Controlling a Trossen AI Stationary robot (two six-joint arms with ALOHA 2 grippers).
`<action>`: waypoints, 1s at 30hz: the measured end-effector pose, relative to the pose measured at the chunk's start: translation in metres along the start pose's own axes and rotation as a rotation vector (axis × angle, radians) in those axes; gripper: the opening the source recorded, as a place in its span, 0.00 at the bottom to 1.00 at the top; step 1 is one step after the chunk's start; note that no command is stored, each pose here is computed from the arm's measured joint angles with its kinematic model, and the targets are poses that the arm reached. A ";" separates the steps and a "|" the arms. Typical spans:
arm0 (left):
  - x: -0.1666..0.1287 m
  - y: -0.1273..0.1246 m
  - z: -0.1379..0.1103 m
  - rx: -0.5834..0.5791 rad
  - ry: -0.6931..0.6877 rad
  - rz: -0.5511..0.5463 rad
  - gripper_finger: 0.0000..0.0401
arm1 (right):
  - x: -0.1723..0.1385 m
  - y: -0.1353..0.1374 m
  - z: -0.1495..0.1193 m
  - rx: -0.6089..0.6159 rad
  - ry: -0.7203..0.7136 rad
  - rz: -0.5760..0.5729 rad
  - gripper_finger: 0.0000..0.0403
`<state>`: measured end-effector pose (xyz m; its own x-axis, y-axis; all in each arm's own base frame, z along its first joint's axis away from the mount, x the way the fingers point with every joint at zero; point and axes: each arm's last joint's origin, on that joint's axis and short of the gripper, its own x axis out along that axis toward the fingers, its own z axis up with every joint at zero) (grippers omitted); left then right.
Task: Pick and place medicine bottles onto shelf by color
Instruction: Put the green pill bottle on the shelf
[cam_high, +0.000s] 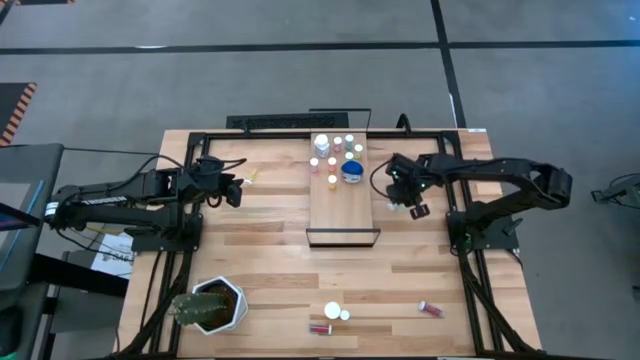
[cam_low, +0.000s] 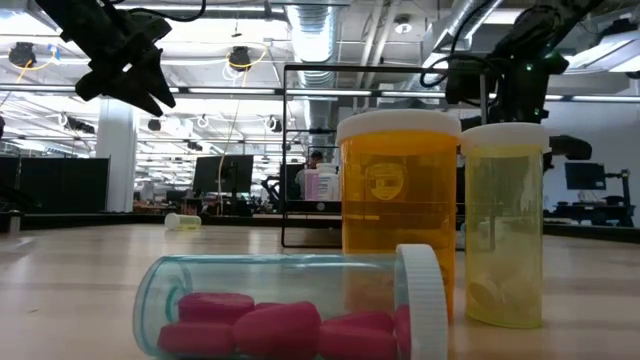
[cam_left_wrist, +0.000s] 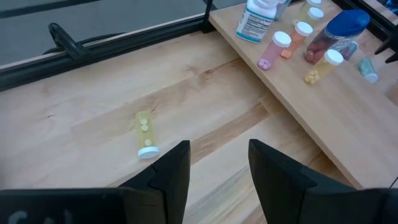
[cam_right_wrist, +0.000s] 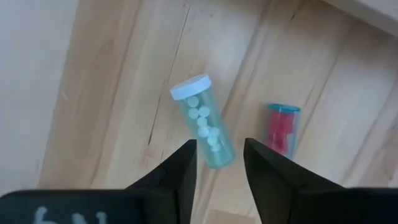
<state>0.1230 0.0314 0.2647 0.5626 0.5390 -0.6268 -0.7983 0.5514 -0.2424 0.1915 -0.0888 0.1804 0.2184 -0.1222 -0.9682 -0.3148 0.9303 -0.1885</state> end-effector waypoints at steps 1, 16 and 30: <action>0.000 0.000 0.000 0.000 0.000 0.000 0.37 | 0.002 0.001 -0.001 -0.001 -0.003 0.001 0.40; 0.000 0.000 0.000 0.000 -0.002 0.002 0.37 | 0.026 0.016 -0.009 -0.039 -0.022 -0.015 0.49; 0.000 0.000 0.000 0.002 -0.007 0.007 0.37 | 0.041 0.020 -0.019 0.241 -0.054 -0.047 0.38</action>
<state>0.1229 0.0317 0.2648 0.5586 0.5473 -0.6232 -0.8018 0.5486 -0.2369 0.1762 -0.0824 0.1343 0.2784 -0.1545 -0.9480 -0.0755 0.9804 -0.1820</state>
